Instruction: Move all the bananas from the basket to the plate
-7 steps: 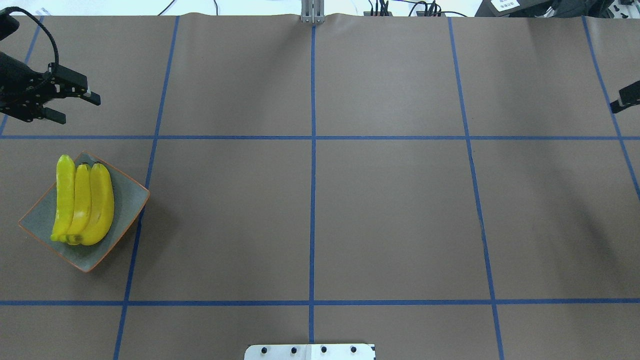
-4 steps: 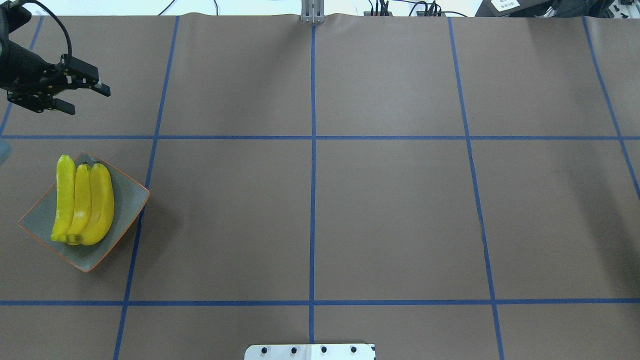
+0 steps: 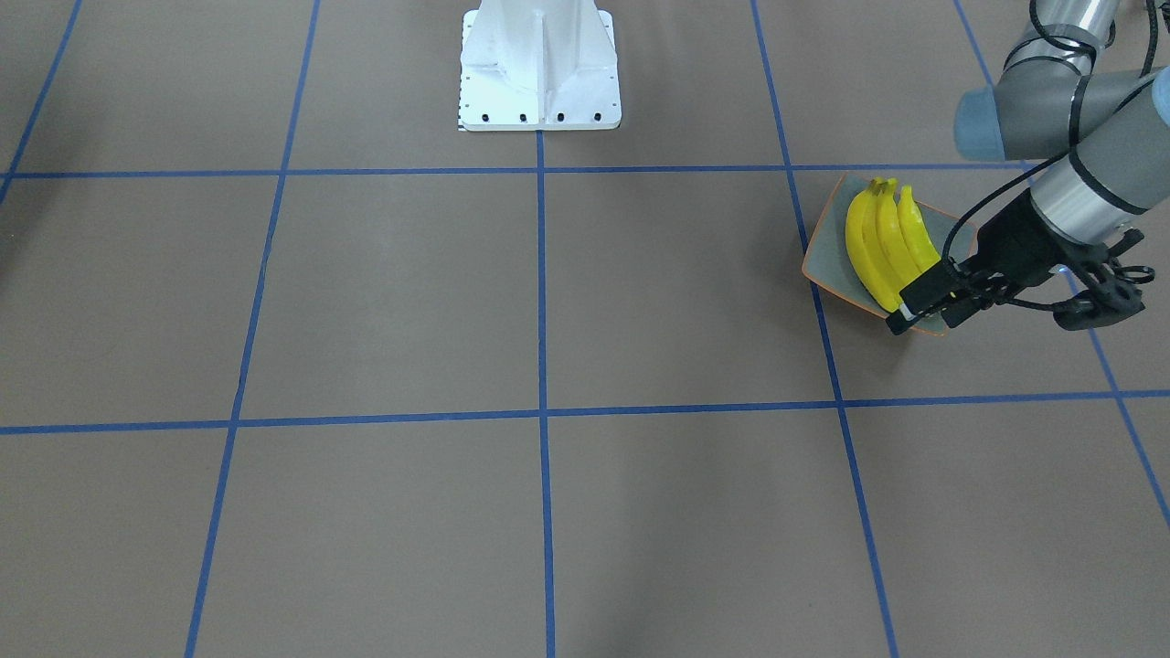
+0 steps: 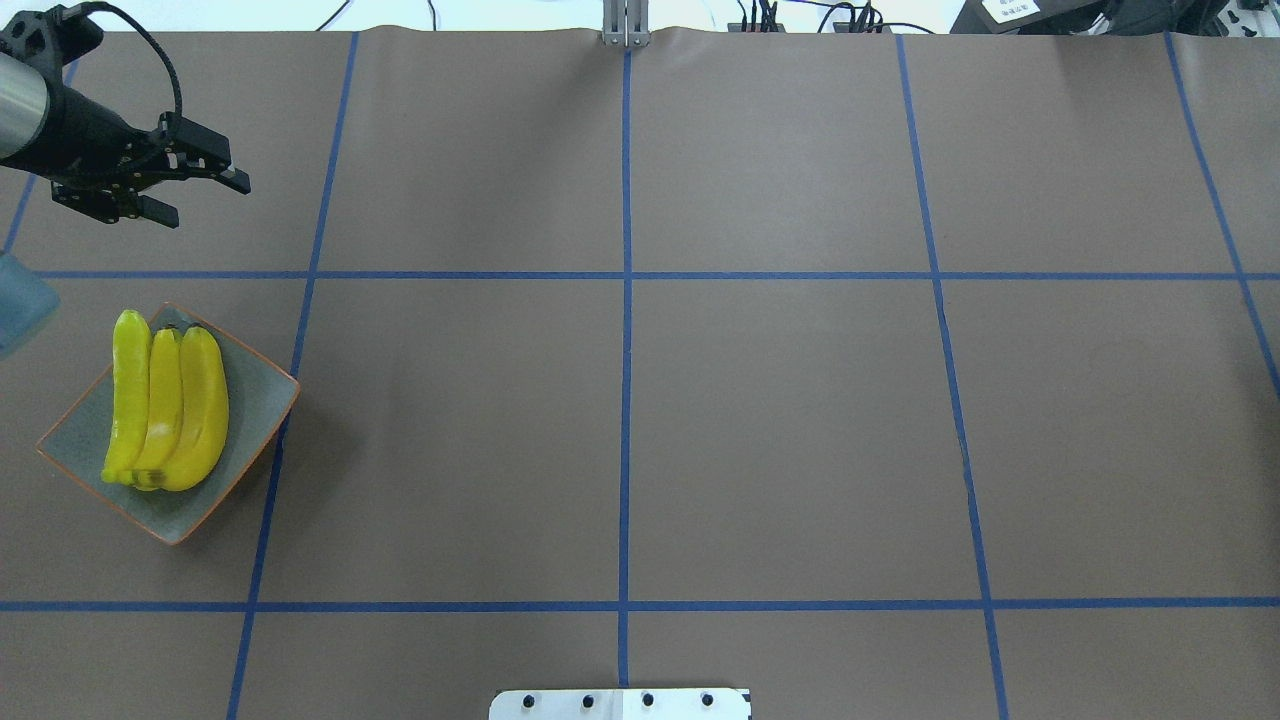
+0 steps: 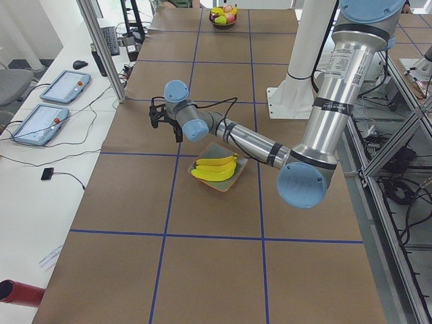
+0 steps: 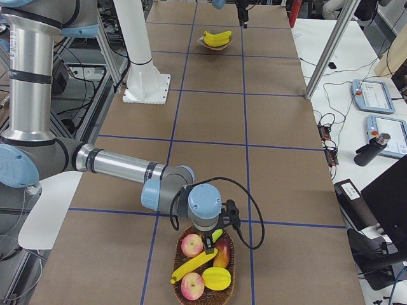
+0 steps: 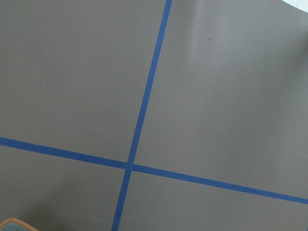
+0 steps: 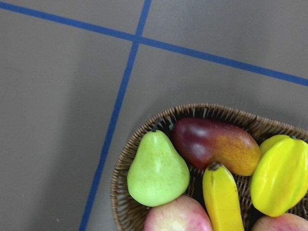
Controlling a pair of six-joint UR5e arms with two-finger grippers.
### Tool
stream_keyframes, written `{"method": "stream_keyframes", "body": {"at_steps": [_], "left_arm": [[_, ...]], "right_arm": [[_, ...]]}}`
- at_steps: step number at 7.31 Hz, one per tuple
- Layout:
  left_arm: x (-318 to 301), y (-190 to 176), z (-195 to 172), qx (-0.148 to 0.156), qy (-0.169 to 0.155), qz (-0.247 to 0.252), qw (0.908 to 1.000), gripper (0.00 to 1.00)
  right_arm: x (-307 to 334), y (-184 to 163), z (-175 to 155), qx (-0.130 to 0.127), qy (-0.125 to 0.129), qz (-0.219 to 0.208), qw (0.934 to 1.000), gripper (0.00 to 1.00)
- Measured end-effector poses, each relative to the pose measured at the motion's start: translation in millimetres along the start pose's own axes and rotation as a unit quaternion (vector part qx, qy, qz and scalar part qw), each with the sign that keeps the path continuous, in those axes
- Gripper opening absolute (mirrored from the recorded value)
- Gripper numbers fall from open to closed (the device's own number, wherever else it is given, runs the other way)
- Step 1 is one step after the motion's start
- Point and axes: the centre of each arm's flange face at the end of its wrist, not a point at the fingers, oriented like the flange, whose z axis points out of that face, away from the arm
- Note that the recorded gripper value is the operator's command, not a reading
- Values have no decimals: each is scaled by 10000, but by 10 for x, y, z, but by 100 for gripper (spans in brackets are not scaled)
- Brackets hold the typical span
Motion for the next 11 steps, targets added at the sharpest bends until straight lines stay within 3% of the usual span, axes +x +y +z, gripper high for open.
{"method": "stream_keyframes", "body": {"at_steps": [4, 5, 8, 11], "left_arm": [[110, 32, 88, 32, -12, 82, 10000, 100], [114, 32, 98, 30, -15, 85, 10000, 100], [126, 57, 171, 93, -68, 118, 9999, 100], [135, 84, 214, 86, -85, 135, 9998, 100]], "right_arm": [[452, 501, 536, -534, -195, 57, 9984, 100], [485, 433, 525, -541, -174, 5, 9984, 99], [600, -198, 322, -363, -54, -28, 9993, 99], [658, -361, 420, -119, -278, 21, 9995, 98]]}}
